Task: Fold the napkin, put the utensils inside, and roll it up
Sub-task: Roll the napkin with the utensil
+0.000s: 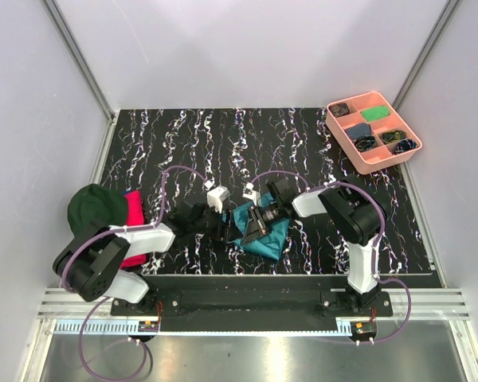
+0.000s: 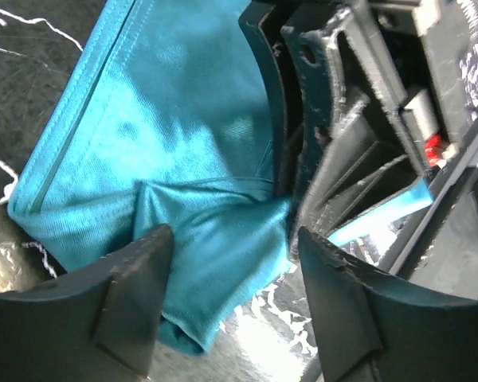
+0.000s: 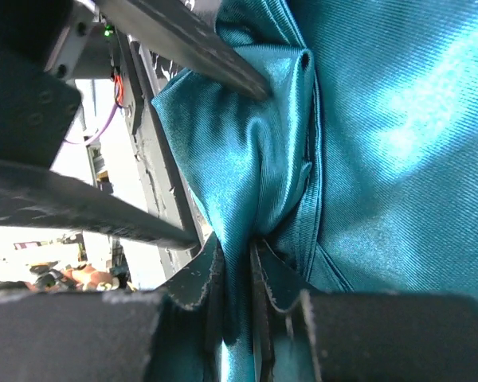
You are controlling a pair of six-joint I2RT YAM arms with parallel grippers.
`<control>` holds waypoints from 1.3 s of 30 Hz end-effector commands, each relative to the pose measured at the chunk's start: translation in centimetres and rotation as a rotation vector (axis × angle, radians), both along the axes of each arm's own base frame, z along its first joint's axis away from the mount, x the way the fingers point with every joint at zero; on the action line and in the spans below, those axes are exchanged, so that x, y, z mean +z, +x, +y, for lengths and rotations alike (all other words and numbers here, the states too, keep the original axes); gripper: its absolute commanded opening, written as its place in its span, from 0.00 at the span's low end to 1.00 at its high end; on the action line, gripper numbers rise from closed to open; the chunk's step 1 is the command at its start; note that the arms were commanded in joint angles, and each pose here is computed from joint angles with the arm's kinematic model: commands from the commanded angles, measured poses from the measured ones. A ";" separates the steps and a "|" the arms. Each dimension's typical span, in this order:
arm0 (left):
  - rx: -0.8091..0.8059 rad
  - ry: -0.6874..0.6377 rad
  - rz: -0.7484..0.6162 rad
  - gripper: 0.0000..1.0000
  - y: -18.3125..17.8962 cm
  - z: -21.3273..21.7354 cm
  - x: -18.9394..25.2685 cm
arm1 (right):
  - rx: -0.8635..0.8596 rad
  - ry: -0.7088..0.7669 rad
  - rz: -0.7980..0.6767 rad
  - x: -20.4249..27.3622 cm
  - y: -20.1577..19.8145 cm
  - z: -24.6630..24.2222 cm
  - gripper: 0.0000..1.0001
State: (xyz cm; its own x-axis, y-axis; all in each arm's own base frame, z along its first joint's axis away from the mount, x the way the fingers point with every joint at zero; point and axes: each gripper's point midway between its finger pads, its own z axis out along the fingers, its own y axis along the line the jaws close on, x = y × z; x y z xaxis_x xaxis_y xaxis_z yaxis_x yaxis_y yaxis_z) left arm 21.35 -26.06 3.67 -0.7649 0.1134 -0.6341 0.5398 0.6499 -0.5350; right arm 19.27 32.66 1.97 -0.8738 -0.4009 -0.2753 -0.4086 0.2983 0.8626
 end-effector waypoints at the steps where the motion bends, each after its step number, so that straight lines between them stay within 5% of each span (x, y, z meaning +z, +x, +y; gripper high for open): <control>1: 0.129 -0.010 -0.005 0.71 0.9 0.7 2.0 | -0.071 -0.068 -0.067 -1.1 1.8 -1.0 0.09; 10: 0.342 0.058 0.027 0.77 2.4 3.4 2.0 | -0.061 -0.075 -0.066 -1.8 1.5 -1.3 0.09; 22: 0.312 -0.057 0.118 0.80 3.2 1.8 0.5 | -0.027 -0.089 -0.053 -2.5 0.7 -0.9 0.09; 35: 0.227 -0.077 0.243 0.52 0.7 0.9 -1.5 | -0.022 -0.109 -0.069 -2.8 1.0 -0.9 0.08; 39: 0.227 -0.057 0.255 0.34 0.5 1.2 -2.0 | -0.023 -0.113 -0.072 -2.9 1.1 -0.9 0.08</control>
